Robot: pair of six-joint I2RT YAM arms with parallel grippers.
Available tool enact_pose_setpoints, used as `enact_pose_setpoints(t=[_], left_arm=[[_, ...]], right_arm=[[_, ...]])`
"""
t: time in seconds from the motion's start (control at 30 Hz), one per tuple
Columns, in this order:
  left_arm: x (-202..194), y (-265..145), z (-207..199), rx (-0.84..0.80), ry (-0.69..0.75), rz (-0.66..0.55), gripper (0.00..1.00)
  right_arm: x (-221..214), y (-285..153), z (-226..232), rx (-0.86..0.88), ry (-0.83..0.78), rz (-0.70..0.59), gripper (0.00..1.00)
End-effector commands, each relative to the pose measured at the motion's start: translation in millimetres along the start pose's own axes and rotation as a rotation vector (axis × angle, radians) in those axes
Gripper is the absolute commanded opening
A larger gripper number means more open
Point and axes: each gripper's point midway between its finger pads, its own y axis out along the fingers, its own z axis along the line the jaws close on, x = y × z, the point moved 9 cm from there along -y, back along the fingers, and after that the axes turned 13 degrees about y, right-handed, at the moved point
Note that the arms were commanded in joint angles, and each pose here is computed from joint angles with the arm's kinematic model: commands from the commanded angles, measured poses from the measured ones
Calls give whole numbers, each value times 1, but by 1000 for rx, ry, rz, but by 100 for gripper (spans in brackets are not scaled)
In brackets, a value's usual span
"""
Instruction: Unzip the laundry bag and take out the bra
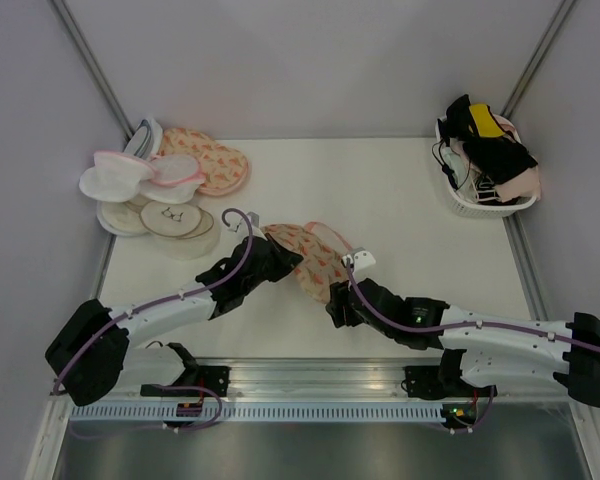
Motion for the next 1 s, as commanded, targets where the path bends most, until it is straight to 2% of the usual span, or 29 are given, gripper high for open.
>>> enact_pose_setpoints(t=[0.0,0.1,0.2,0.4,0.53,0.57,0.6,0.77,0.97], left_arm=[[24,-13,-18,-97,-32,-64,2],[24,-15,-14,-97,-51,-63,2],[21,-13,-14,-104,-64,-53,2],[21,-13,-14,-112,-86,-44,2],[24,-14,-14,-103,-92,-57,2],[24,-14,-13,-102,-92,-58,2],[24,-14,-13,-97,-92,-57,2],[24,-14,-13,-104,-106,-53,2],[22,-19,-10,-99,-107,-49,2]], right_arm=[[9,8,18,39,80,-95,63],[4,9,27,74,102,-106,66],[1,10,36,107,130,-106,72],[-13,17,43,105,227,-119,67],[-20,13,50,69,229,-96,61],[-14,9,59,60,233,-136,61],[-27,0,65,63,190,-107,61],[-52,-9,81,68,195,-57,63],[-52,-11,65,-6,207,-171,68]])
